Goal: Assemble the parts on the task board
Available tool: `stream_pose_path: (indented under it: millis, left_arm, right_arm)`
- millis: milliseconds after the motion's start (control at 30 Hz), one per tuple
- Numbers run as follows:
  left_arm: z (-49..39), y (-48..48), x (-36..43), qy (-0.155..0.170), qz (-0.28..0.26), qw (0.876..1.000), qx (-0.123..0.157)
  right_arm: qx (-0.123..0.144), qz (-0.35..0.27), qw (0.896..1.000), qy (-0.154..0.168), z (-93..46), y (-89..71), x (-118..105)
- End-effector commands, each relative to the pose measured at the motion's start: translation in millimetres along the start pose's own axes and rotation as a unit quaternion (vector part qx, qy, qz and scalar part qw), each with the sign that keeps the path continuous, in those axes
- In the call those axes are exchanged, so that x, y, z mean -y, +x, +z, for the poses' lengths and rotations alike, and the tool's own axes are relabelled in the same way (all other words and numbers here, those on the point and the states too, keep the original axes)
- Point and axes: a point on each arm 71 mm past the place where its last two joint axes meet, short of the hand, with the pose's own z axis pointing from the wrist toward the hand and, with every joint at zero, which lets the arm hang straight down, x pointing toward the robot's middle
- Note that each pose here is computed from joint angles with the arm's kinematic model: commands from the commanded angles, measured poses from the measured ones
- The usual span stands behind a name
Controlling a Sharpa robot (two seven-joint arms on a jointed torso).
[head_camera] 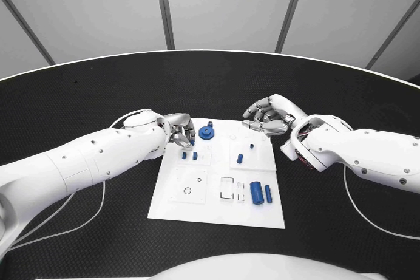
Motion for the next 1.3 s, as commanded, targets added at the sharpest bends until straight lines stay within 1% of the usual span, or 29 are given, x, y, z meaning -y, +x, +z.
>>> stream_pose_path:
  millis: [33,667,1100,1300]
  left_arm:
    - [0.1,0.2,0.0,0.0,0.0,1.0,-0.001]
    - [1.3,0.9,1.8,0.002,0.001,1.0,-0.003]
    - [1.5,2.8,0.1,-0.003,0.001,1.0,-0.01]
    - [1.4,2.0,-1.2,-0.004,0.0,1.0,-0.003]
  right_arm:
    - [0.0,0.0,1.0,0.0,-0.1,-0.1,0.1]
    - [0.0,0.0,1.0,0.0,0.1,0.0,0.2]
    - [0.0,0.0,1.0,0.0,0.2,-0.2,0.5]
    - [0.0,0.0,1.0,0.001,0.3,-0.2,0.7]
